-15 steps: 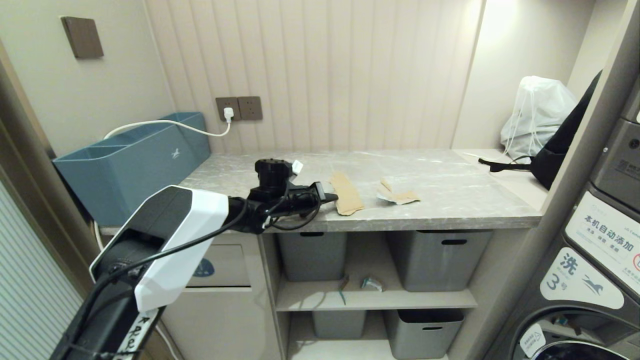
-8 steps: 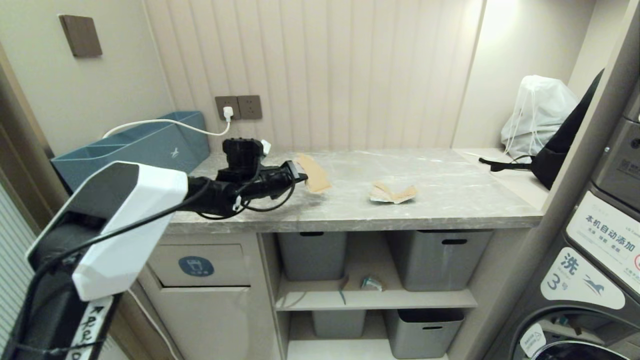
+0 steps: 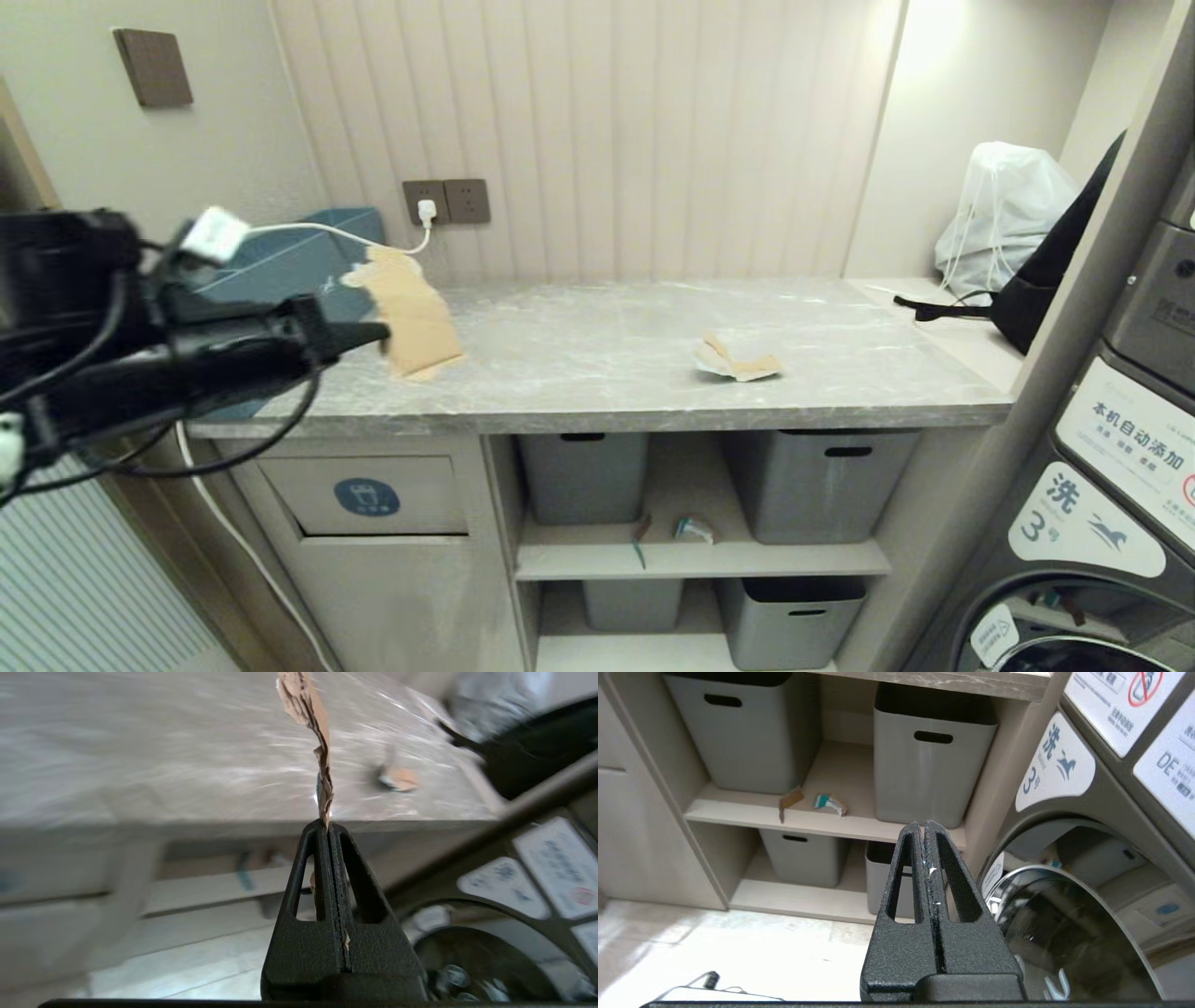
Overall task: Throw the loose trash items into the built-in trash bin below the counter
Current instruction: Put the garbage in the trash can
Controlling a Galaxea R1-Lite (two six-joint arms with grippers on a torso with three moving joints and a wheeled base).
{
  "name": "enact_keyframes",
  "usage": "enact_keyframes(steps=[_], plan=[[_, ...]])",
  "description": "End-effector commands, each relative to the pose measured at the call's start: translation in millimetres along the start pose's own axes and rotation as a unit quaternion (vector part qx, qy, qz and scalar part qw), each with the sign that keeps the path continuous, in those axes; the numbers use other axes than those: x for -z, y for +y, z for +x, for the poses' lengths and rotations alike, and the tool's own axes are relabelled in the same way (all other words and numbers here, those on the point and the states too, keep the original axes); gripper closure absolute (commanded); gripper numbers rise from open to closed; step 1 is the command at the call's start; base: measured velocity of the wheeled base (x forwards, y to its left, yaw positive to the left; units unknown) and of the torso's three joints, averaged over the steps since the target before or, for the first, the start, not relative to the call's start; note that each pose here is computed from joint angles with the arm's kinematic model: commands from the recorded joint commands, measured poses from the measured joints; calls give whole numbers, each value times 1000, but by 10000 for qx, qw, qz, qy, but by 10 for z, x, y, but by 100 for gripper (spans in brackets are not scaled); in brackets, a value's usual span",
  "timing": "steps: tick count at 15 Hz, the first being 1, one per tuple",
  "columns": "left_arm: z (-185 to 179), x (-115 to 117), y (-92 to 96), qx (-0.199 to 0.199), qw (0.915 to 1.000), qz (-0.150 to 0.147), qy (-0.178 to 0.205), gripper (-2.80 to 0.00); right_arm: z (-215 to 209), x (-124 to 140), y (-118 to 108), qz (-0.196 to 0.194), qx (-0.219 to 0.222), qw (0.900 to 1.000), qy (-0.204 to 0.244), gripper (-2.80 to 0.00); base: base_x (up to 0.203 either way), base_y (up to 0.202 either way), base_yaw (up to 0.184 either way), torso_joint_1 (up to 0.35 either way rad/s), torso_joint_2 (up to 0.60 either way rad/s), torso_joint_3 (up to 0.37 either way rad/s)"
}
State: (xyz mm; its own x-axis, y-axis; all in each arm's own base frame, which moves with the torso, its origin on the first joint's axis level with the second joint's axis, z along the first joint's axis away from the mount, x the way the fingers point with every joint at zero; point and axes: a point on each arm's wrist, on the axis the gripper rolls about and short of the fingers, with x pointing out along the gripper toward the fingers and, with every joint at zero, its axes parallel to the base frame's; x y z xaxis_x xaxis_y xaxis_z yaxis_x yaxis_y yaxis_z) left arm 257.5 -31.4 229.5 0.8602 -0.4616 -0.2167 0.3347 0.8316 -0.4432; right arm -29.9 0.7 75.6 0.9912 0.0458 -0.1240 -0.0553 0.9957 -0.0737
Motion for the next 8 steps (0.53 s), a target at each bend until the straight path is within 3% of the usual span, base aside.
enact_keyframes(steps=[1, 3, 5, 6, 8], plan=[[-934, 170, -130, -304, 9958, 291, -811, 0, 0, -5, -3, 246, 45, 9997, 2, 0, 0, 0, 0, -76, 177, 114], [-1317, 535, 67, -1277, 9859, 289, -1039, 0, 2, -9, -5, 250, 85, 9996, -27, 0, 0, 0, 0, -163, 377, 210], [-1450, 770, 251, -2232, 9689, 154, -1062, 0, 1, -9, -5, 242, 85, 9997, -29, 0, 0, 0, 0, -207, 484, 267], [-1465, 866, 336, -2582, 9612, -6, -974, 0, 2, -9, -5, 242, 85, 9997, -28, 0, 0, 0, 0, -221, 492, 272], [-1415, 1078, 499, -2861, 9556, -473, -522, 0, 2, -9, -5, 242, 85, 9997, -28, 0, 0, 0, 0, -214, 505, 285]])
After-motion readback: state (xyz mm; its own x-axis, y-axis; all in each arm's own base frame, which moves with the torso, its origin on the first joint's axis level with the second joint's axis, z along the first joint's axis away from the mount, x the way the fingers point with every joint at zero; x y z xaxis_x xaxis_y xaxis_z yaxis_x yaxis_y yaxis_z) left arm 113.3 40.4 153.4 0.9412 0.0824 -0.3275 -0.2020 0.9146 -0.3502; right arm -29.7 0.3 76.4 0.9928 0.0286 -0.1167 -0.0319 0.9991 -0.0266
